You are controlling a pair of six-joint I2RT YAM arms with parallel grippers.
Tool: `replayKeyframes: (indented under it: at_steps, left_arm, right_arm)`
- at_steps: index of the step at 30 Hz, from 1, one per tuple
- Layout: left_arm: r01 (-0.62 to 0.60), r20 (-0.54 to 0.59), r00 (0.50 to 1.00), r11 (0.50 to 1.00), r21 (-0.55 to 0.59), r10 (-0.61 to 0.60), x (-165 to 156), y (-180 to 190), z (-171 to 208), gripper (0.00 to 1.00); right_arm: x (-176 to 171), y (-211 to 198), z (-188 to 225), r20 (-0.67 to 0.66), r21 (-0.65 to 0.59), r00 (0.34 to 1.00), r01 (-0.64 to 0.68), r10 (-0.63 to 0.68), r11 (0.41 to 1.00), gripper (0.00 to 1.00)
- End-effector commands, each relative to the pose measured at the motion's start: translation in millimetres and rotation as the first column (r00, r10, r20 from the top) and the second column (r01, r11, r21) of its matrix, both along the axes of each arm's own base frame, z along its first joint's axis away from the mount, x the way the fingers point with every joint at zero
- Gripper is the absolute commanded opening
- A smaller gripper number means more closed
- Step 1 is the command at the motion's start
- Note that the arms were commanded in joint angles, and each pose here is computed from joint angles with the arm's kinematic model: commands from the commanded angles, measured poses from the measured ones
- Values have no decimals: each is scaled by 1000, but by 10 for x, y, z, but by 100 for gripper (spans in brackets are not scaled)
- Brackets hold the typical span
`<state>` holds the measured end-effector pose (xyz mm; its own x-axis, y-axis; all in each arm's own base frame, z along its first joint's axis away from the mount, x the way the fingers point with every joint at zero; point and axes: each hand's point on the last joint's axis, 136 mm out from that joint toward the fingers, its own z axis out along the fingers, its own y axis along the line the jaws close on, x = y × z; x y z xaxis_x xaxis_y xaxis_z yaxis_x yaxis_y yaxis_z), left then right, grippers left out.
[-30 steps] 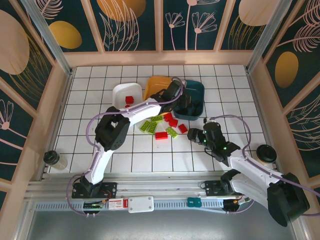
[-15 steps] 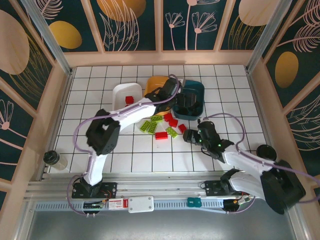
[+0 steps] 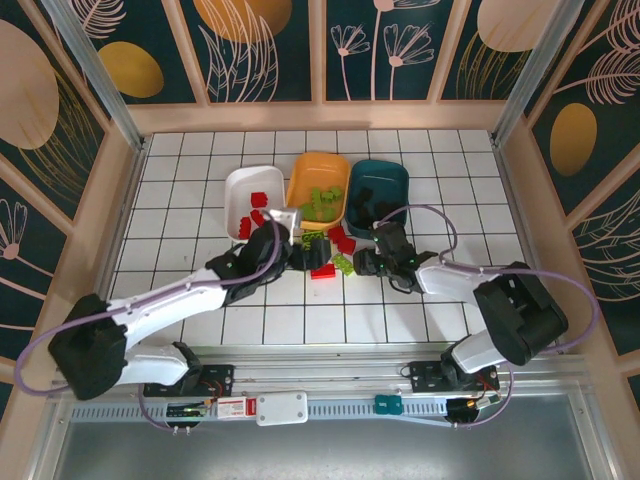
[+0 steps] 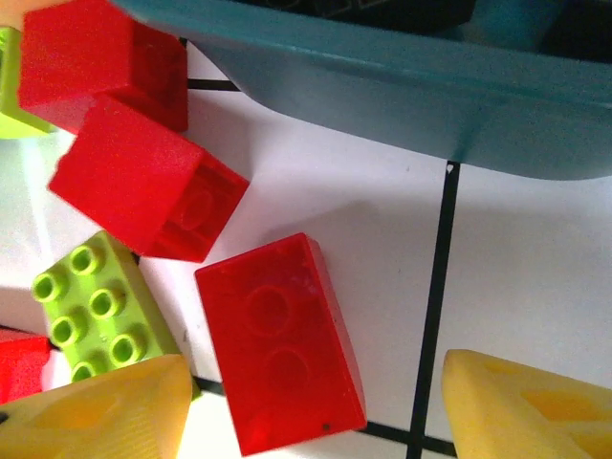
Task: Sort the legos into containers by color
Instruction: Pick up the lego from the center of the table.
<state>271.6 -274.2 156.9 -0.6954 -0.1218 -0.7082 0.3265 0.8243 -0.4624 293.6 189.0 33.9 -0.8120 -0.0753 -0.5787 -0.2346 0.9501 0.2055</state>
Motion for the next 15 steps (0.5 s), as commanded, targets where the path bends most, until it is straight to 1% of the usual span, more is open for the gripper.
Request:
replayKeyframes:
  at_steps: [1,6,8,13,15]
  left_arm:
    - [-112,19,993,993,-37,112,-47,292,-12,99]
    - [-190,18,981,982,-9,191,-177,624,-201,99]
    - [-211,15,977,977,11,211,-209,715,-275,99]
    - [-276,-2,961,959,59,277,-269,925,-484,99]
    - [-318,0,948,946,62,318,-282,1026,-521,99]
  right_arm:
    - [109,77,21,18,-15,999,-34,34,999,68]
    - [155,142,-26,11,-12,998,-54,54,998,59]
    - [160,165,-23,16,-8,998,-66,67,998,53]
    - [158,164,21,33,-6,997,-74,75,997,32]
    - [94,202,71,28,28,995,-93,92,995,26]
